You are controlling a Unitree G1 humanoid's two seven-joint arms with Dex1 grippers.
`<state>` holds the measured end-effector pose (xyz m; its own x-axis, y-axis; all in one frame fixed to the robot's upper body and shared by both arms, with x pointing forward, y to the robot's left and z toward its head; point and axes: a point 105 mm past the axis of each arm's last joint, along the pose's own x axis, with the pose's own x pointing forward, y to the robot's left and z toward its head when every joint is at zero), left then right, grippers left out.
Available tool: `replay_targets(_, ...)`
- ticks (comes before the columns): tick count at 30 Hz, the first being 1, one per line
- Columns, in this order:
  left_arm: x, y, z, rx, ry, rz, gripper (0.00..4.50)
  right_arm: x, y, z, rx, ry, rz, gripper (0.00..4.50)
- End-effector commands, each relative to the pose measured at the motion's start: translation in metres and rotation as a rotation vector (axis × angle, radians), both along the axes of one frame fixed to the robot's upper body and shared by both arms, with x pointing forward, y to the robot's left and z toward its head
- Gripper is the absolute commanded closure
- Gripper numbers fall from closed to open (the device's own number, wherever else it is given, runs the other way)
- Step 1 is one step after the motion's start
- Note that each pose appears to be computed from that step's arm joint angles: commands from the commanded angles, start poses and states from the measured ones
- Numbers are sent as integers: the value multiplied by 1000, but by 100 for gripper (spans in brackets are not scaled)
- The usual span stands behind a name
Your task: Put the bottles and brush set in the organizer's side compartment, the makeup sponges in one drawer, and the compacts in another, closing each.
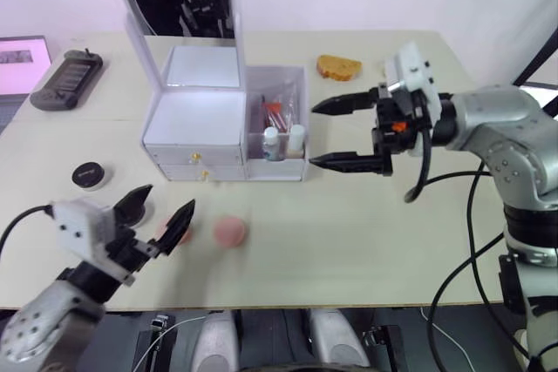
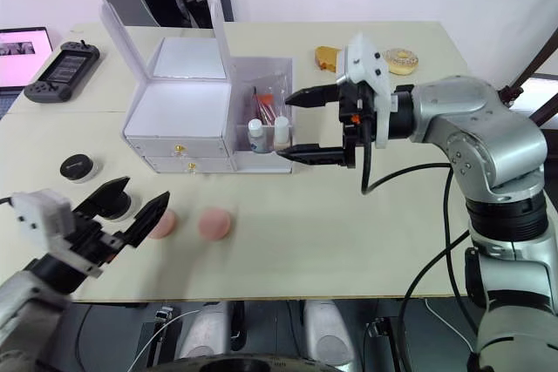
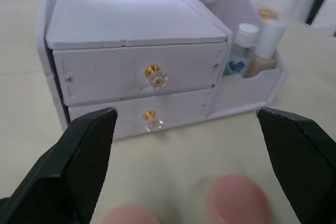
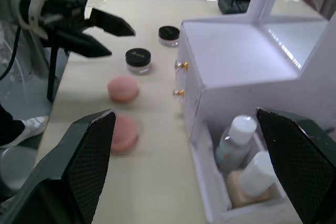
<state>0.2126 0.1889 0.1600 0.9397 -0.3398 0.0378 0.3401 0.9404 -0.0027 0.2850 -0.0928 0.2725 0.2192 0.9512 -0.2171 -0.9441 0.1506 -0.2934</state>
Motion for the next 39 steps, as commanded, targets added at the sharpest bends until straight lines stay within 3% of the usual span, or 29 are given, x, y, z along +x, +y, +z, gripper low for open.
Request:
replay_targets(1, 14, 0, -9, 56, -28, 75, 4, -4, 2, 9, -10, -53, 1, 0)
replay_targets(6, 37, -7, -17, 48, -65, 122, 4, -4, 2, 13, -21, -73, -12, 0)
replay_targets(7, 41, -8, -17, 30, -77, 126, 27, -4, 2, 14, -21, -78, -17, 0)
replay_targets(9, 49, -12, -19, 10, -89, 127, 85, -2, 2, 17, -15, -83, -34, 0)
replay_targets(15, 58, -15, -20, -4, -117, 165, 393, -4, 2, 19, -18, -81, -42, 0)
replay_targets(27, 65, -21, -11, -47, -148, 136, 393, -5, 1, 24, -14, -81, -60, 0)
replay_targets(30, 62, -22, -9, -73, -155, 131, 318, -4, 1, 23, -14, -81, -60, 0)
replay_targets(33, 61, -25, -7, -75, -160, 127, 177, -3, 2, 23, -15, -78, -62, 0)
replay_targets(39, 62, -31, -2, -83, -181, 132, 177, -1, 4, 24, -6, -79, -65, 0)
